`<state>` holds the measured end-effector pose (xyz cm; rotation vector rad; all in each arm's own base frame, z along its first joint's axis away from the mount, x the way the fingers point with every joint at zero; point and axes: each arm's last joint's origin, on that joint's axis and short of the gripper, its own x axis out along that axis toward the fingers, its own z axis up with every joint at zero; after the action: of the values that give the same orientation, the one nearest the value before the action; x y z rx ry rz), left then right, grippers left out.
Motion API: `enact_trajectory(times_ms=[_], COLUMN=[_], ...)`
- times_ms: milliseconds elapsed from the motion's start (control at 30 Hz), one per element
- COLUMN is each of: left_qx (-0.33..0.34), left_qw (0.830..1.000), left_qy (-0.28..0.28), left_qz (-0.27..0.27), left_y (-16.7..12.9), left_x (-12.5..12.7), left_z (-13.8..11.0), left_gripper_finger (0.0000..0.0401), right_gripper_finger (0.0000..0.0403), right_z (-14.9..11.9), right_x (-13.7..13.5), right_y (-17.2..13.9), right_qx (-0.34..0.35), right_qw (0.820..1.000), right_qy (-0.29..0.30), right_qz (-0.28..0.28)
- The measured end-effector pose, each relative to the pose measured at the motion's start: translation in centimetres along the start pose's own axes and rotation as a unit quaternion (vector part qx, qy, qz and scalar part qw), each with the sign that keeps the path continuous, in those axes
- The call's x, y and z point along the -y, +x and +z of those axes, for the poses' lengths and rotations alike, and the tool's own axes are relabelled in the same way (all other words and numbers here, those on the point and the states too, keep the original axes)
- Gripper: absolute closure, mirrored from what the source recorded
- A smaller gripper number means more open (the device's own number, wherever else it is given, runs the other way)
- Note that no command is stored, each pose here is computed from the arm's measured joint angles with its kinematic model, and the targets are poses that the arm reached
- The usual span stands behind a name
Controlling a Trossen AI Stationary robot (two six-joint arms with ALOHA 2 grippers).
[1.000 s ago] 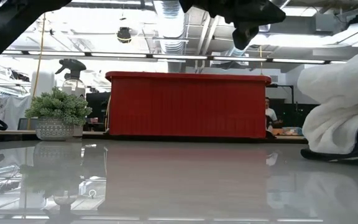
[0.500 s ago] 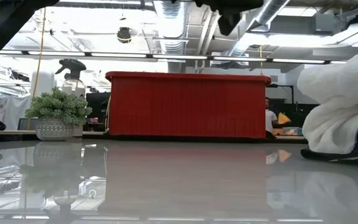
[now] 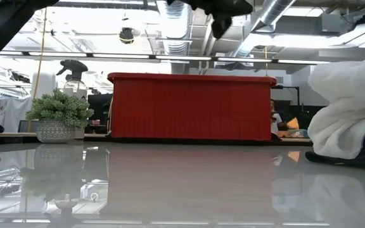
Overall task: Fold Laundry from Bin
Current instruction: Stack the white underwear on top of the white t-shirt, then fold the white boxers
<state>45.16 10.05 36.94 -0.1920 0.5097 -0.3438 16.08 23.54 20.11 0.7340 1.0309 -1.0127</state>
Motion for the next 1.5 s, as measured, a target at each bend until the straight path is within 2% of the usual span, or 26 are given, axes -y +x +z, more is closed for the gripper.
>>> enact_trajectory(times_ms=[200,300,367,433,567,667,833,933,1000,1100,1133,1200,1333,1500], left_qx=[0.049,0.064,0.076,0.088,0.1,0.098,0.087,0.083,0.081,0.083,0.082,0.081,0.089,0.094], left_qw=[0.998,0.994,0.991,0.987,0.977,0.965,0.942,0.935,0.93,0.922,0.92,0.919,0.912,0.897], left_qy=[0.016,0.032,0.034,0.038,0.041,0.034,0.018,0.013,0.008,-0.002,0.001,0.009,0.008,-0.011], left_qz=[0.041,0.079,0.109,0.132,0.183,0.24,0.323,0.344,0.358,0.379,0.382,0.387,0.4,0.431], left_y=[-4.3,-6.8,-8.8,-10.7,-14.7,-17.9,-22.5,-24.3,-25.3,-26.8,-27.4,-28.8,-31.5,-34.1], left_x=[-0.9,-1.4,-1.6,-1.9,-2.4,-2.5,-2.2,-2.3,-2.6,-3.4,-3.7,-4.4,-5.7,-6.8], left_z=[1.7,2.3,2.7,3.0,3.2,3.1,2.4,2.0,1.7,1.3,1.1,0.6,-0.4,-1.5], left_gripper_finger=[0.0401,0.0401,0.0399,0.0394,0.0365,0.0333,0.0276,0.0244,0.0226,0.0211,0.0209,0.0207,0.0207,0.0207], right_gripper_finger=[0.0148,0.0148,0.0148,0.0148,0.0148,0.0148,0.0148,0.0148,0.0148,0.0148,0.0148,0.0148,0.0148,0.0148], right_z=[3.8,6.0,7.7,9.9,16.2,21.6,30.1,34.9,37.7,41.6,42.9,45.2,49.9,55.6], right_x=[0.9,1.7,2.1,2.5,3.3,4.3,6.0,6.8,7.6,8.6,8.8,9.3,9.6,9.1], right_y=[-4.7,-7.6,-9.2,-10.3,-12.0,-13.3,-15.7,-16.9,-17.5,-17.1,-16.5,-15.0,-10.3,-5.9], right_qx=[0.002,-0.01,-0.006,0.028,0.172,0.272,0.369,0.433,0.48,0.526,0.53,0.53,0.507,0.505], right_qw=[1.0,1.0,0.998,0.992,0.958,0.93,0.913,0.883,0.853,0.817,0.814,0.815,0.828,0.819], right_qy=[-0.007,-0.001,0.022,0.052,0.117,0.144,0.062,0.027,0.014,0.012,0.011,0.009,0.005,-0.014], right_qz=[-0.011,0.011,0.055,0.111,0.196,0.202,0.161,0.177,0.205,0.234,0.237,0.236,0.239,0.27])
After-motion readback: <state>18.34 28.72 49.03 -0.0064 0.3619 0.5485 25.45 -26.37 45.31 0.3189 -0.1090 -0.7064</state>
